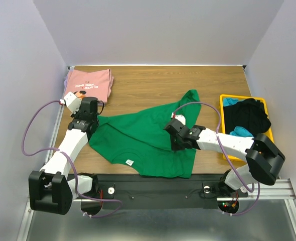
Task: Fold and stack the t-shirts
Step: Flatten the tshirt out
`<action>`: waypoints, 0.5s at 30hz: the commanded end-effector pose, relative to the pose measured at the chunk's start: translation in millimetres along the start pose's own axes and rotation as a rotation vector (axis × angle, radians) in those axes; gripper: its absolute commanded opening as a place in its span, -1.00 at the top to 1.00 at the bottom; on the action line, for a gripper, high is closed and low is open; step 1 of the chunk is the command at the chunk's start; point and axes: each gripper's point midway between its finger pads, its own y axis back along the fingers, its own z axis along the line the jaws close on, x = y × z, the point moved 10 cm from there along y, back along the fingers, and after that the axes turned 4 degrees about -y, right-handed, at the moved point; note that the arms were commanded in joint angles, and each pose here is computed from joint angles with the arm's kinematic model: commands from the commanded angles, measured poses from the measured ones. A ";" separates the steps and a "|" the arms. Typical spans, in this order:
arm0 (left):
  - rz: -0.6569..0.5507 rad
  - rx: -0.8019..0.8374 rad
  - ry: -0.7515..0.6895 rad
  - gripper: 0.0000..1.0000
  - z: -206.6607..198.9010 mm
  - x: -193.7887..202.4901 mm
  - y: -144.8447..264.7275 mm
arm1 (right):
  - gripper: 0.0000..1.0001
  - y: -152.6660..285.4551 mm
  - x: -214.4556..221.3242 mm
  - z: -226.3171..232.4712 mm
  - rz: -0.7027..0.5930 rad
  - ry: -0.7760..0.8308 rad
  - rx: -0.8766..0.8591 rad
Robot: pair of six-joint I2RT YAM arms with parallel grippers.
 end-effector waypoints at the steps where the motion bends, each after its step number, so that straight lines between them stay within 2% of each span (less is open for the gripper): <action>1: -0.060 0.023 0.034 1.00 -1.4 -16.3 7.0 | 0.56 11.6 -9.8 4.0 -0.038 0.003 -0.039; 3: -0.060 0.031 0.036 1.00 -2.0 -17.2 7.8 | 0.50 12.7 -10.9 4.7 -0.043 0.007 -0.041; 14: -0.052 0.036 0.033 1.00 -0.2 -14.8 8.7 | 0.50 11.2 -12.5 10.9 -0.020 0.010 -0.065; 15: -0.051 0.037 0.032 1.00 -0.1 -14.5 8.8 | 0.60 13.1 -15.8 13.1 -0.029 0.011 -0.072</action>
